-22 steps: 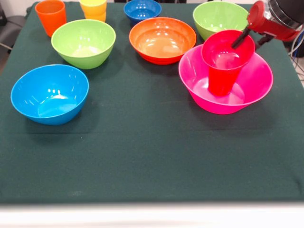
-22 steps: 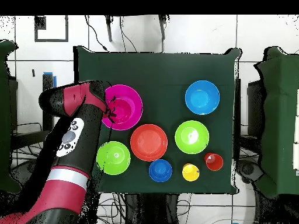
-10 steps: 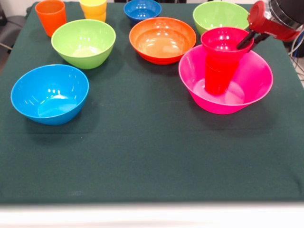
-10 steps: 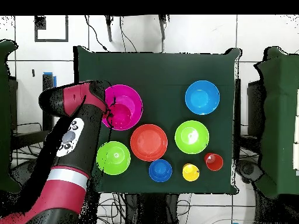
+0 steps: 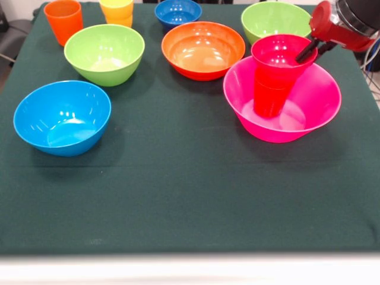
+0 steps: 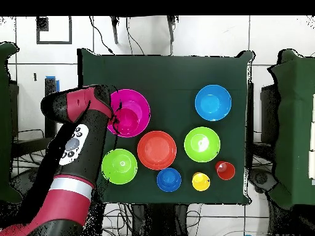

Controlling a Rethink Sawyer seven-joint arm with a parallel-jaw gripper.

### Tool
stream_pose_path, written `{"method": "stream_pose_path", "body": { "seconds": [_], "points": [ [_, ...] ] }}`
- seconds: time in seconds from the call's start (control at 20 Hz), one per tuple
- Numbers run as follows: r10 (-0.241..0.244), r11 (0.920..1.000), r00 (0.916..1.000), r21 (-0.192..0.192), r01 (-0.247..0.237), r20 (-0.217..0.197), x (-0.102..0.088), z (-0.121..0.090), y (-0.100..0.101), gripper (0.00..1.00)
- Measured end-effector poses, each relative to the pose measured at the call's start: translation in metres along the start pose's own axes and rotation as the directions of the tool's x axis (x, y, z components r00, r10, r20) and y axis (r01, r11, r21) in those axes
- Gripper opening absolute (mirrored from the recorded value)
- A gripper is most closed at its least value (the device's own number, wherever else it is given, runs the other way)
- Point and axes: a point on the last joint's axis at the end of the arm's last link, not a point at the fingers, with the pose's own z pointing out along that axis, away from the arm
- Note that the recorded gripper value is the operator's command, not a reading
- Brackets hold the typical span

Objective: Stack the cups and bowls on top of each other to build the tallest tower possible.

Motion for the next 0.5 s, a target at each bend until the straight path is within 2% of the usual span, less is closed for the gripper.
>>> {"method": "stream_pose_path", "body": {
  "seconds": [0.5],
  "points": [
    [0.003, 1.0, 1.0, 0.002, -0.003, 0.003, -0.0006, -0.0019, -0.002, 0.0]
  ]
}}
